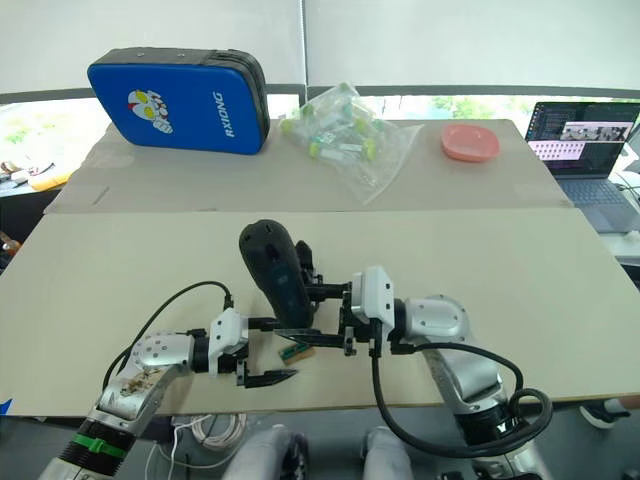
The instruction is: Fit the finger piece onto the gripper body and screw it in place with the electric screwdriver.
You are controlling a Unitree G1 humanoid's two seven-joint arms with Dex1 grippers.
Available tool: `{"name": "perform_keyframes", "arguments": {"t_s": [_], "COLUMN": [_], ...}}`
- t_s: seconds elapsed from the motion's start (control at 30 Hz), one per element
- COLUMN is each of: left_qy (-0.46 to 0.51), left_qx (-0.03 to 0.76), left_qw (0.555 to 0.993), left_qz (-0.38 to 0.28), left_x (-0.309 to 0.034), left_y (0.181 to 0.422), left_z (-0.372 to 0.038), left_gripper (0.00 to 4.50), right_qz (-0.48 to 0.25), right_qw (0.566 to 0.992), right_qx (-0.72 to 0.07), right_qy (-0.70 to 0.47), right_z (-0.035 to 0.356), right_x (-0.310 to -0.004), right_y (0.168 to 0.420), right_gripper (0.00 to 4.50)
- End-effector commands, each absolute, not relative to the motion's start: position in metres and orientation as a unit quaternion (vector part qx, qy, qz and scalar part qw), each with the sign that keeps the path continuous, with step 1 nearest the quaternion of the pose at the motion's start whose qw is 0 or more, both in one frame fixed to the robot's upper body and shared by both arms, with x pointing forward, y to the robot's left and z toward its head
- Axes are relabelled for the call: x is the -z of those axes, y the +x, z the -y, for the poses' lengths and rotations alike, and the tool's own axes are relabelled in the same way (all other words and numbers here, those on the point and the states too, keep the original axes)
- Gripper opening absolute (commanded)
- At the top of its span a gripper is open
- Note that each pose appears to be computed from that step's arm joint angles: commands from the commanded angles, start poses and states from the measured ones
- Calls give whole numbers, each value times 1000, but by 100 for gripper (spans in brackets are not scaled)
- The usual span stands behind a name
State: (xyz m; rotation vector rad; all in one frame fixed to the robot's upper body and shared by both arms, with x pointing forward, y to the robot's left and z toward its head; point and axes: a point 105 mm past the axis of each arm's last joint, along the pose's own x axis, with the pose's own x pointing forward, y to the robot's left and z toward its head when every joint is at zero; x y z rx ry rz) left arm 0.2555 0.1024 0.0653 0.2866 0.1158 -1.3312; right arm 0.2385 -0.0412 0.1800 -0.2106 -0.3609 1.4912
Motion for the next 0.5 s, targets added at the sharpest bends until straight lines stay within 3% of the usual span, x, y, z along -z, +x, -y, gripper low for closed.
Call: {"name": "perform_keyframes", "arguments": {"t_s": [0.03, 0.5], "left_qy": [119, 111], "left_qx": [627, 613], "left_qw": [769, 782], "left_qz": [-47, -13], "left_x": [-64, -88], "left_y": [249, 246], "left_z": [-97, -111], "left_gripper": [450, 450], "right_qz": [216, 236], "right_qw": [700, 698], "right_qx": [-674, -670], "right_qy": [-97, -89], "right_z": [44, 49], "right_x": [-204, -222], "right_y": [229, 225], "right_gripper": [197, 197]}}
